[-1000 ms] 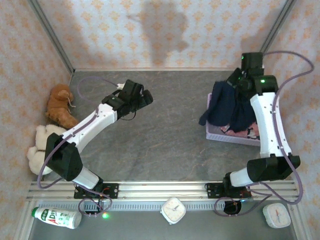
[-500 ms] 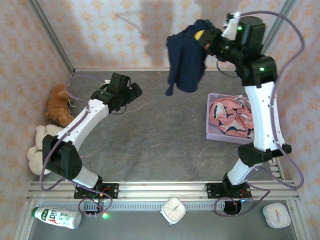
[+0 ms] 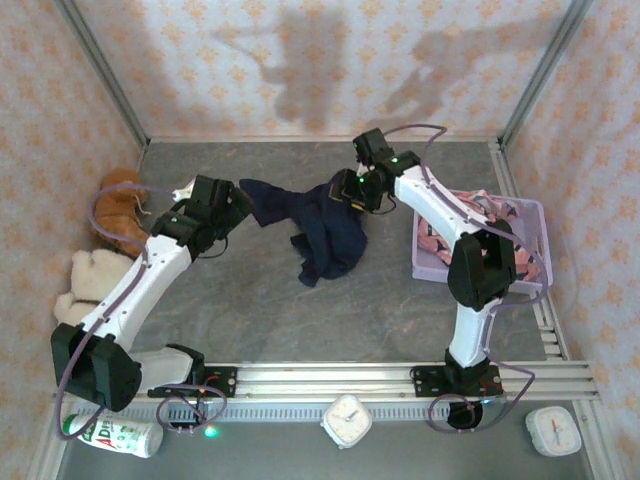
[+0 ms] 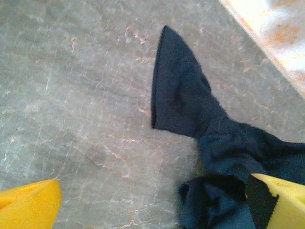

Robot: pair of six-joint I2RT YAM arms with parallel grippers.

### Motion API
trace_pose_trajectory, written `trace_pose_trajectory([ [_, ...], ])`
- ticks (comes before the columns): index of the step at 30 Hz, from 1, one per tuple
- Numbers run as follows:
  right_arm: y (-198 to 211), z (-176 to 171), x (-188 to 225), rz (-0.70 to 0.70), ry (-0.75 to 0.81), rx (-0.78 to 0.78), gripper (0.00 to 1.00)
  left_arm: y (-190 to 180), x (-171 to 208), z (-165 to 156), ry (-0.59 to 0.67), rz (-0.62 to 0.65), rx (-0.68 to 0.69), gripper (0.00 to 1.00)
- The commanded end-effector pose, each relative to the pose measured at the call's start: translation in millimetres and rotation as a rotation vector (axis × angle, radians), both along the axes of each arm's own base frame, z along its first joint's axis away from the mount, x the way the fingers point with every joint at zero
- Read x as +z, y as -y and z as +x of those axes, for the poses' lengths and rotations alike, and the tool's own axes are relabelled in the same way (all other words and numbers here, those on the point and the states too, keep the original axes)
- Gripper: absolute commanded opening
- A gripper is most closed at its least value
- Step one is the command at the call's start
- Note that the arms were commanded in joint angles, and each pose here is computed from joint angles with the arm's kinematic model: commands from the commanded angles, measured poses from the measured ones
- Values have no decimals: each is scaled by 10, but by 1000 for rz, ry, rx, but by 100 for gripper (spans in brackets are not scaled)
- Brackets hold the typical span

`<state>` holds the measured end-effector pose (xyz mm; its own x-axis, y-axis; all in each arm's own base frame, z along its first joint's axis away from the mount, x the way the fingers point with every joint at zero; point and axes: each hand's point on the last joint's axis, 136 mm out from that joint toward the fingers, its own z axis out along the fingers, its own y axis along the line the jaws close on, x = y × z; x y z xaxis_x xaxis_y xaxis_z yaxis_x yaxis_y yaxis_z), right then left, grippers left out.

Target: Fold and stack the mixed laundry pile

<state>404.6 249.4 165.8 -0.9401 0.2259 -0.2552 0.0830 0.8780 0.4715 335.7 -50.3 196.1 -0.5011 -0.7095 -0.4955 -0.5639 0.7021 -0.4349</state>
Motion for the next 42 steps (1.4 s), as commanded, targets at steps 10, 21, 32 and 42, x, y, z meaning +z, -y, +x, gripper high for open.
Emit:
trace_pose_trajectory([
  [10,1342,-457,18,-606,91,-138,75,871,-108,279,-31,-14,-233,100],
  [21,1910,-961,-647,-853,-50,-149,72,1138,-232,374,-99,-9,-319,100],
  [32,2290,-891,-760,-903,-71,-267,74,1161,-183,420,-108,8,-334,100],
  [42,1945,-511,-944,-700,-22,-228,39,1105,-115,415,-114,42,-332,100],
])
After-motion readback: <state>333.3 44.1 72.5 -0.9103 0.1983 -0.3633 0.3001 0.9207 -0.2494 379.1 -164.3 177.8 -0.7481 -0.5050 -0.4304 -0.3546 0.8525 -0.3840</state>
